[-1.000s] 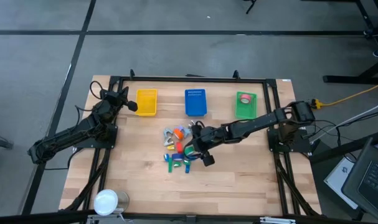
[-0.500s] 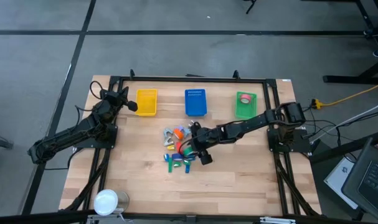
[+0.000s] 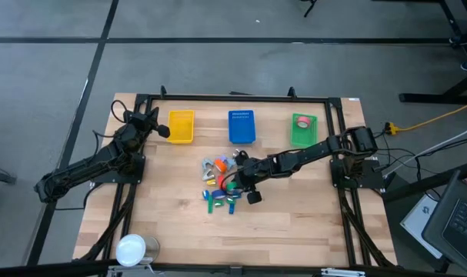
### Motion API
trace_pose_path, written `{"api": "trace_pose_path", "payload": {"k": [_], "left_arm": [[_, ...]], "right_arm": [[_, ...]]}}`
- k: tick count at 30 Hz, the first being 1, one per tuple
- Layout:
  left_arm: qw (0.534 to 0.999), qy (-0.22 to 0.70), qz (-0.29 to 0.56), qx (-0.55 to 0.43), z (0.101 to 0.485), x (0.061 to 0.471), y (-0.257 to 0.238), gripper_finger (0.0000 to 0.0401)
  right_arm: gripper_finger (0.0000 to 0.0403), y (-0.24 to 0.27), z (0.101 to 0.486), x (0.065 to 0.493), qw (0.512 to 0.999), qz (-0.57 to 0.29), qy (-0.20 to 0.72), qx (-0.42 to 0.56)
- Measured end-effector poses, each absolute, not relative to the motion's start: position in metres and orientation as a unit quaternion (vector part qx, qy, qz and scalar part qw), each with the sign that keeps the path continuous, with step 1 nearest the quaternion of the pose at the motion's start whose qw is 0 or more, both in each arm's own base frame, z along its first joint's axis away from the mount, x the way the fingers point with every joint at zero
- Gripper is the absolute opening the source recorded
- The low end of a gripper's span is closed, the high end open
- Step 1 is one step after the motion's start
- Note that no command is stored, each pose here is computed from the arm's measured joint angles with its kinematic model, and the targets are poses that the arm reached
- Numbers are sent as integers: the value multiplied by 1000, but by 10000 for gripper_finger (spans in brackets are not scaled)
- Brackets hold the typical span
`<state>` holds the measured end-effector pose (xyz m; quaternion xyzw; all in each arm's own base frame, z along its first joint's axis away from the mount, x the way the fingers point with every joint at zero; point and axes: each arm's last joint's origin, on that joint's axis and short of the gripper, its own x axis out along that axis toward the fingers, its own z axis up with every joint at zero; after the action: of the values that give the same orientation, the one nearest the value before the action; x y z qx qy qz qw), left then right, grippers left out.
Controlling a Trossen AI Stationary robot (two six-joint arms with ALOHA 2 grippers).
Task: Pick and place Stapler, Stapler remover, tape
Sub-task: Put the green tape into the green basket
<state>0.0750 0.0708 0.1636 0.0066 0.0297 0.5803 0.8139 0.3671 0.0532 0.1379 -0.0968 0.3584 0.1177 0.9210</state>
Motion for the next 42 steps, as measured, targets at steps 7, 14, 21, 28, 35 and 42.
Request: {"api": "trace_pose_path", "payload": {"k": [7, 14, 21, 28, 35, 42], "left_arm": [[814, 30, 580, 6, 164, 75, 71, 1], [814, 30, 580, 6, 164, 75, 71, 1], [814, 30, 580, 6, 164, 75, 71, 1], [814, 30, 580, 7, 164, 75, 71, 1], [814, 30, 580, 6, 164, 75, 71, 1], [814, 31, 580, 6, 163, 75, 71, 1]], "right_arm": [[107, 46, 161, 362, 933, 65, 347, -73], [107, 37, 187, 343, 921, 4, 380, -85], [107, 41, 206, 320, 908, -13, 413, -63], [109, 49, 231, 301, 913, -47, 399, -71], [113, 45, 247, 281, 907, -82, 408, -69], [111, 31, 257, 260, 888, -116, 441, -68]]}}
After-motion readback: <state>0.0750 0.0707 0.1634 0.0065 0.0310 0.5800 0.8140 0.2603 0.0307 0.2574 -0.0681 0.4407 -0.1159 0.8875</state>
